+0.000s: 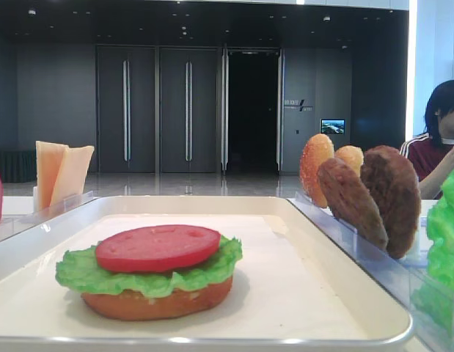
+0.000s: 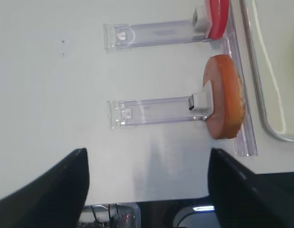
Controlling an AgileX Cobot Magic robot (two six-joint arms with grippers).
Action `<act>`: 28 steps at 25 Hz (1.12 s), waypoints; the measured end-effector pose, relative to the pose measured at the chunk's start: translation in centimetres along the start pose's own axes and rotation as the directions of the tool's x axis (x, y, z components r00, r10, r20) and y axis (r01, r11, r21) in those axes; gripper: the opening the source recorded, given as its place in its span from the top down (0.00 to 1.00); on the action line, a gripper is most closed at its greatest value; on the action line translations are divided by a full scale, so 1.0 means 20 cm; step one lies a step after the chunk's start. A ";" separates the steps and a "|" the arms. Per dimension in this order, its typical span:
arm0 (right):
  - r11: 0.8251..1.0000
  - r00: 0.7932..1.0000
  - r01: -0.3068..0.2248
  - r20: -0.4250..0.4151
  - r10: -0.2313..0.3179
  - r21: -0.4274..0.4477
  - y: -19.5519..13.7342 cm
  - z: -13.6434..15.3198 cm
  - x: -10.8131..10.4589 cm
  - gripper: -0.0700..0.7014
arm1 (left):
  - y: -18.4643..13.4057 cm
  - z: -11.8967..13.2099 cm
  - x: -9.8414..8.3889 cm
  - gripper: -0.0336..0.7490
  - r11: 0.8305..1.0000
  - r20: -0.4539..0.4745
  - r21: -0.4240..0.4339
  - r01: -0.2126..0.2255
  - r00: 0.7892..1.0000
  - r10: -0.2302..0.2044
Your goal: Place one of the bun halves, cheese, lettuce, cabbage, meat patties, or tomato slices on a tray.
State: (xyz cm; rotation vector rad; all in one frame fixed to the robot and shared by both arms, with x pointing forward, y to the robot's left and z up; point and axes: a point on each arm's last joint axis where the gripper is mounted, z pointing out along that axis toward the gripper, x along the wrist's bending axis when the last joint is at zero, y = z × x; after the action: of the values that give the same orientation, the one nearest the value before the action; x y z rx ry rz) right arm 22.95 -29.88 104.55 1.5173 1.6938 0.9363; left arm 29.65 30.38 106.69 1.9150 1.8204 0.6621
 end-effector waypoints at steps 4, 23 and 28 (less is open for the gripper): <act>1.000 1.000 0.000 0.000 0.000 0.000 0.00 0.00 0.00 0.45 | -0.13 -0.02 -0.01 0.20 0.996 0.000 -0.087 0.004 1.000 -0.004; 1.000 1.000 -0.003 -0.007 0.003 0.000 0.00 0.00 0.00 0.45 | -0.34 -0.09 -0.04 0.21 0.924 0.008 -0.381 0.015 1.000 -0.013; 1.000 1.000 -0.003 -0.007 0.003 0.000 0.00 0.00 0.00 0.45 | -0.34 -0.09 -0.04 0.26 0.924 0.008 -0.381 0.015 1.000 -0.013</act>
State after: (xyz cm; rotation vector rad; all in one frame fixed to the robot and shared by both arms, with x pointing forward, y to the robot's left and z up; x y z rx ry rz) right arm 22.95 -29.81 104.55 1.5187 1.6966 0.9444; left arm 23.22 30.01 104.04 1.6399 1.5599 0.9287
